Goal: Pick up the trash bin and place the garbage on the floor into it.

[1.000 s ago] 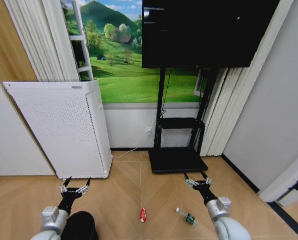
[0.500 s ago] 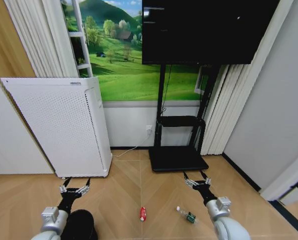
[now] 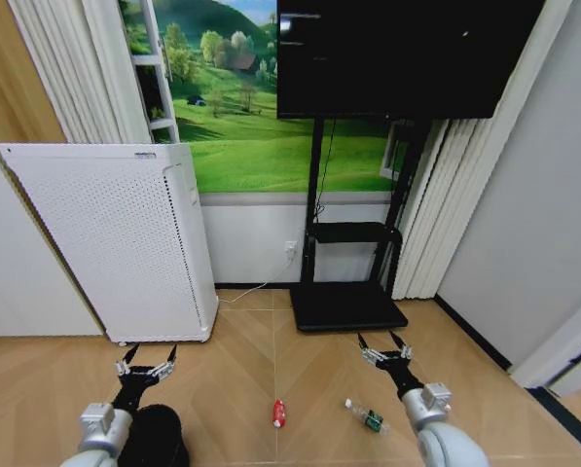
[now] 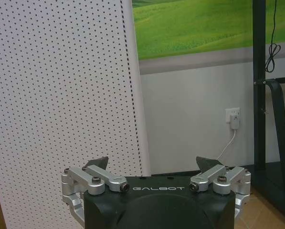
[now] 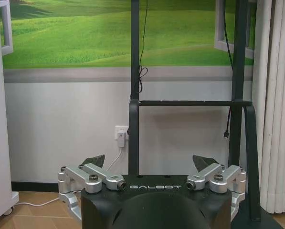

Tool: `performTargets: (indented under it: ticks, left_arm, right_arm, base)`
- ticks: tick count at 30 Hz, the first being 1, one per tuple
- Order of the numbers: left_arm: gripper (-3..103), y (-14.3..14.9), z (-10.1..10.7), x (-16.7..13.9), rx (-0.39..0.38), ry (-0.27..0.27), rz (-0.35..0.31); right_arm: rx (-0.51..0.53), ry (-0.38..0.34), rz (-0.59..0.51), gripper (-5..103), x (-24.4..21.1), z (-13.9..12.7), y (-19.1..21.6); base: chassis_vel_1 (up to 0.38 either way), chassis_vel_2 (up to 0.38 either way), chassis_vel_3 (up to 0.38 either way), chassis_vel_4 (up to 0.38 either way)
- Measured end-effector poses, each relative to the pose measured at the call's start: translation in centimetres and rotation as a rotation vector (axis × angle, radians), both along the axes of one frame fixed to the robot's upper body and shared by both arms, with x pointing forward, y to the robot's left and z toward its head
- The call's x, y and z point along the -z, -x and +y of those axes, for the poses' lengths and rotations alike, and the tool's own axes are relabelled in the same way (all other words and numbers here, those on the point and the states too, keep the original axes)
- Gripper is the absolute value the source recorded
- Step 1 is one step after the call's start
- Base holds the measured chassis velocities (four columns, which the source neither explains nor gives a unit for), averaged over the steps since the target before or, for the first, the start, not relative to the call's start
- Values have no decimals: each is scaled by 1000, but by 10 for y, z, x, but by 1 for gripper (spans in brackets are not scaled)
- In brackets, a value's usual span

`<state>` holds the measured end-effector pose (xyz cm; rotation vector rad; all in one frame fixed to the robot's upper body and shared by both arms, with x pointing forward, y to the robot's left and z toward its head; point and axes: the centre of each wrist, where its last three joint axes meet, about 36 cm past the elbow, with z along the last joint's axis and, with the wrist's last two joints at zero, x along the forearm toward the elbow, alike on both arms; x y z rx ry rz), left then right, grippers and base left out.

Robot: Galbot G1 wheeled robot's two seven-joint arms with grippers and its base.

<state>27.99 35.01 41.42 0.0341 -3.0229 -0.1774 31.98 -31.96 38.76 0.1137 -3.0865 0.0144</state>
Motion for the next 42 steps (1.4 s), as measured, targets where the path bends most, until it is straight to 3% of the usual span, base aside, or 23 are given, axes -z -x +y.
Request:
performTargets:
  ticks: [42]
  left_arm:
    - [100,1,0,-1,2,-1,0]
  right_arm:
    - [18,-2,-3,100,3,-3,4]
  base:
    - [0,0,0,0]
